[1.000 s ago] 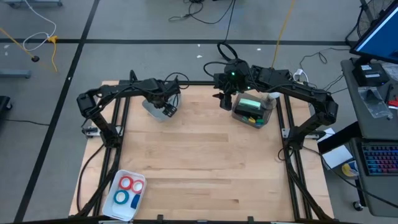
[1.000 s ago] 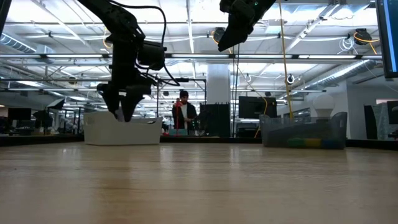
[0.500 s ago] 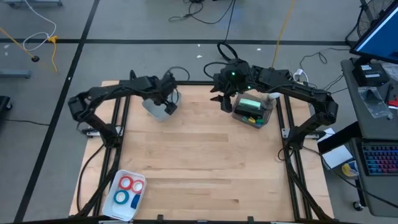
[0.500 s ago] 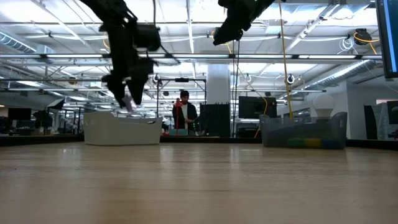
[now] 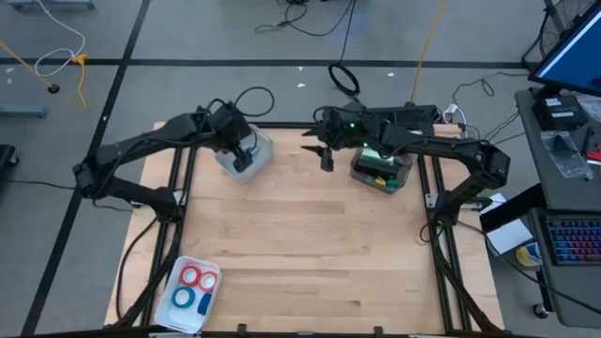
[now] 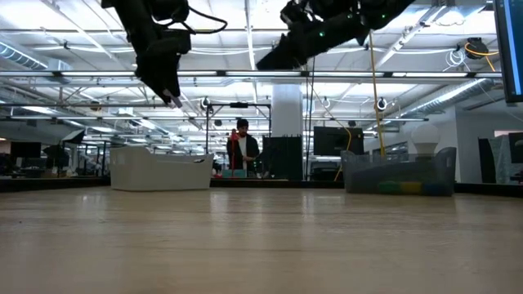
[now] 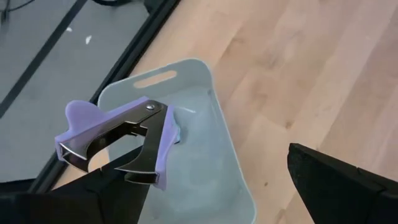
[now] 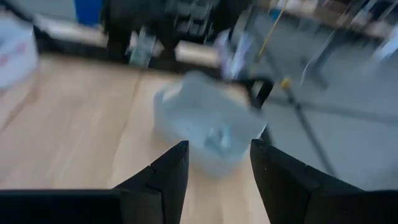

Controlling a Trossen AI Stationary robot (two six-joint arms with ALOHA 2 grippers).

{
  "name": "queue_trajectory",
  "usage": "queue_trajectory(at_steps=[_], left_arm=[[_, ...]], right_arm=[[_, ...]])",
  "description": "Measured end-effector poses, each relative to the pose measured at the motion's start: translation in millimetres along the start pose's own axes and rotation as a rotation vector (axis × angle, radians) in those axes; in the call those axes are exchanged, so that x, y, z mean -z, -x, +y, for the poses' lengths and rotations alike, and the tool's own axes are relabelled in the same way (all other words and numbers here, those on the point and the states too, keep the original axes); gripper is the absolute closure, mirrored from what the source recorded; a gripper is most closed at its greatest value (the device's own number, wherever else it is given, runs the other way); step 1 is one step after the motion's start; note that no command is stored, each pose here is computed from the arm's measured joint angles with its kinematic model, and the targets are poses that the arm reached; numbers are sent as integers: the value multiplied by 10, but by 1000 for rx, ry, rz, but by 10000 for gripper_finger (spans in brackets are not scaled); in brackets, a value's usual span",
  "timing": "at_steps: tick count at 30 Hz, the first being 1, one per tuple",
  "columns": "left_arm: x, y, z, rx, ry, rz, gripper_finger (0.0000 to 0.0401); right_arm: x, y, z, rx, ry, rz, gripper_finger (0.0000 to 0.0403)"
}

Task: Pick and place Stapler, Stapler remover, tape
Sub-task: Put the purple staple remover into the grey bin

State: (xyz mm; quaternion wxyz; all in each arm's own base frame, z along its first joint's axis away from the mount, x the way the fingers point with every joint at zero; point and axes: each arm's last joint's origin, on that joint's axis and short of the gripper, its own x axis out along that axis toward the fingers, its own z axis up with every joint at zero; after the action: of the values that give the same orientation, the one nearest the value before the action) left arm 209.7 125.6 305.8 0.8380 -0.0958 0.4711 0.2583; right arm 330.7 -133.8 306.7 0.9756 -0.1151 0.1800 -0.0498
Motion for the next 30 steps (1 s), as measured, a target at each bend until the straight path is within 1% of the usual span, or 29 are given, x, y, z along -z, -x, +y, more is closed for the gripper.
queue_trajectory(at_steps=[2, 5, 6, 9, 13, 17, 20, 24, 26, 30], left_arm=[[1, -5, -11, 2, -7, 3, 37], [-24, -33, -32, 6, -16, -7, 37], [-38, -46, -48, 9, -20, -15, 36], [-52, -45, -92, 25, -28, -29, 36], [-60, -38, -138, 30, -32, -39, 36], [-57, -33, -183, 43, -29, -38, 36], [-58, -30, -210, 46, -35, -41, 36], [-58, -29, -218, 51, -33, -41, 36], [-64, -29, -216, 49, -33, -47, 36], [-98, -27, -219, 51, -33, -83, 36]], right_arm=[[-59, 1, -27, 23, 0, -80, 240], [-111, -80, -81, -28, -9, -183, 247], [-103, -130, -100, -44, -19, -195, 252], [-54, -364, -167, -66, -33, -183, 266], [-27, -670, -254, -130, -38, -188, 280], [-28, -913, -329, -137, -46, -195, 281], [-2, -1055, -369, -181, -54, -204, 276], [28, -1164, -395, -181, -24, -207, 264], [45, -1181, -388, -200, -15, -205, 256], [19, -1186, -355, -202, 21, -216, 248]])
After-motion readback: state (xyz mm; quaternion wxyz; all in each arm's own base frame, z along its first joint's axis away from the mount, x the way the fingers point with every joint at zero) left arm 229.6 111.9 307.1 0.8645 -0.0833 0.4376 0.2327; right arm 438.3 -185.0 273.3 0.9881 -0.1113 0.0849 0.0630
